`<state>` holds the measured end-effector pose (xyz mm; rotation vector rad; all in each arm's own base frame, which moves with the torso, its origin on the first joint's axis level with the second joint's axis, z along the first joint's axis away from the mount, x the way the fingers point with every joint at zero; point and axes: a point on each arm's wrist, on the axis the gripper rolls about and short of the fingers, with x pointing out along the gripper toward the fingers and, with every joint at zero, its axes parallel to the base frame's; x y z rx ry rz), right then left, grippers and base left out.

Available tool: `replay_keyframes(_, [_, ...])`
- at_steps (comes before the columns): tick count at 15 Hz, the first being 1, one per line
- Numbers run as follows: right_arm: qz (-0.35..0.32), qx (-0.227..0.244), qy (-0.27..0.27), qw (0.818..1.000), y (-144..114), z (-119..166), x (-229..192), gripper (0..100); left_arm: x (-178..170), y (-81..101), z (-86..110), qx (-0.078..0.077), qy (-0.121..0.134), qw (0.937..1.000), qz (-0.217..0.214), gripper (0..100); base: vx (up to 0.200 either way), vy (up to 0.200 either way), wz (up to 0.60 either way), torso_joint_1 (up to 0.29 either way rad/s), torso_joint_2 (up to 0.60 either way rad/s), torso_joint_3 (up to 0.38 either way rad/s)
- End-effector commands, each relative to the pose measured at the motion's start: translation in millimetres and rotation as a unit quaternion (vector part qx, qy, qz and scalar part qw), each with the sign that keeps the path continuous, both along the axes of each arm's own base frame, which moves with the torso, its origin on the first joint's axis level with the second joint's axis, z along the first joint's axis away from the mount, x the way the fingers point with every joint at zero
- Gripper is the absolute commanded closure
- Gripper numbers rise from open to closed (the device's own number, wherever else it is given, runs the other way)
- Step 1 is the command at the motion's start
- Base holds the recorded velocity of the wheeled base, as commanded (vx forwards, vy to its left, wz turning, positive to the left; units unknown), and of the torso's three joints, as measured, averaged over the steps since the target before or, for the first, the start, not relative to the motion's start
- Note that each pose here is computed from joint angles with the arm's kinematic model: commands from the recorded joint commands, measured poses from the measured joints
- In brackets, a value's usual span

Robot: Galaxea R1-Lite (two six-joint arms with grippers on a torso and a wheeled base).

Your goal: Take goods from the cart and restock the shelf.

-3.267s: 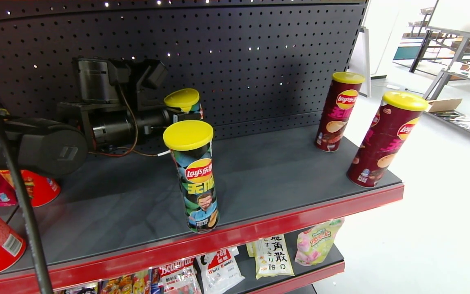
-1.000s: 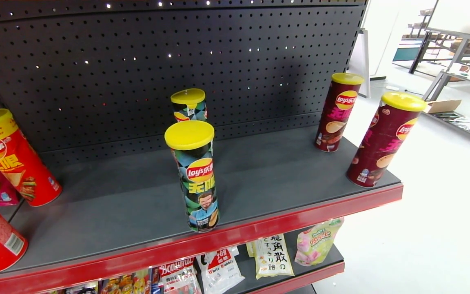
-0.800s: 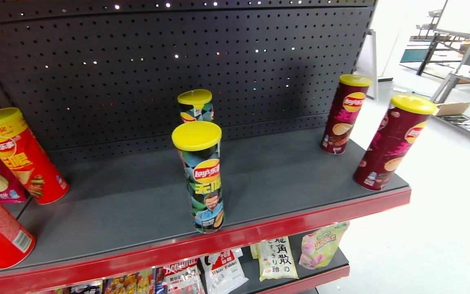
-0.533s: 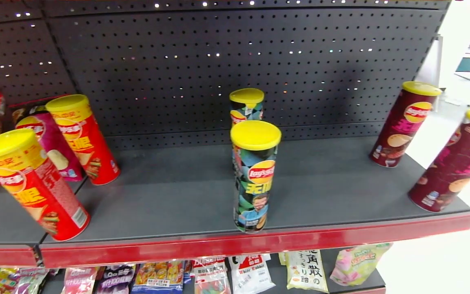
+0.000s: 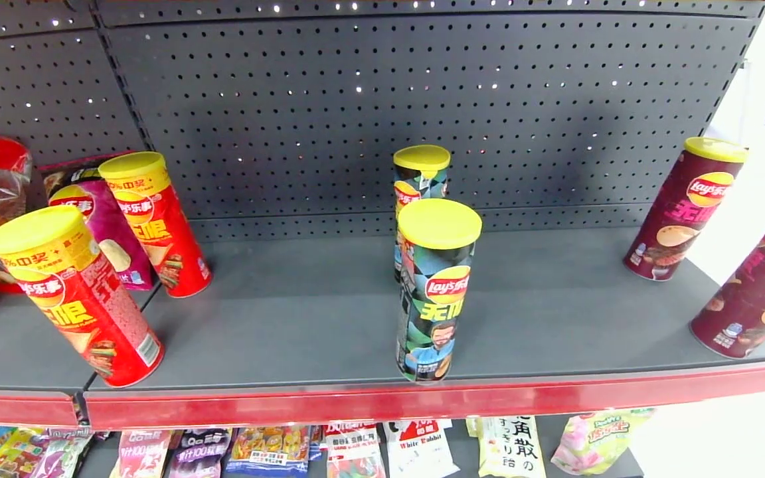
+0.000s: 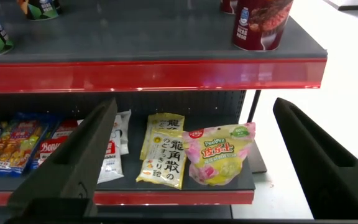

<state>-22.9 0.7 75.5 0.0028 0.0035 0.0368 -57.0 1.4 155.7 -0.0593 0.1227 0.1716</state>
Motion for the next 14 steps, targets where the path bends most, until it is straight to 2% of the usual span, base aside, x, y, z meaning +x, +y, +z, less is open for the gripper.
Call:
replay_keyframes(1, [0.0, 0.0, 0.0, 1.0, 0, 0, 0, 0, 0, -0.4, -35.1, 0.01, -0.029, 0.998, -0.056, 0, 0.0, 0.0, 0.0, 0.0, 0.0, 0.0])
replay_keyframes(2, [0.0, 0.0, 0.0, 1.0, 0, 0, 0, 0, 5, 0.1, -41.6, 0.007, -0.022, 0.9987, -0.046, 0, 0.0, 0.0, 0.0, 0.0, 0.0, 0.0])
replay_keyframes(3, [0.0, 0.0, 0.0, 1.0, 0, 0, 0, 0, 7, 0.0, -43.0, 0.007, -0.026, 0.9986, -0.046, 0, 0.0, 0.0, 0.0, 0.0, 0.0, 0.0])
replay_keyframes(5, [0.0, -0.001, 0.0, 1.0, 0, 0, 0, 0, 3, -1.0, -33.9, 0.007, -0.047, 0.9965, -0.069, 0, 0.0, 0.0, 0.0, 0.0, 0.0, 0.0])
replay_keyframes(10, [0.0, -0.001, 0.0, 1.0, 0, 0, 0, 0, -1, -1.9, -26.2, 0.006, -0.063, 0.9939, -0.09, 0, 0.0, 0.0, 0.0, 0.0, 0.0, 0.0])
replay_keyframes(12, [0.0, -0.001, 0.0, 1.0, 0, 0, 0, 0, -7, -2.2, -16.2, 0.003, -0.085, 0.9916, -0.098, 0, 0.0, 0.0, 0.0, 0.0, 0.0, 0.0])
replay_keyframes(14, [0.0, -0.001, 0.0, 1.0, 0, 0, 0, 0, -8, -2.3, -14.0, 0.004, -0.089, 0.9912, -0.098, 0, 0.0, 0.0, 0.0, 0.0, 0.0, 0.0])
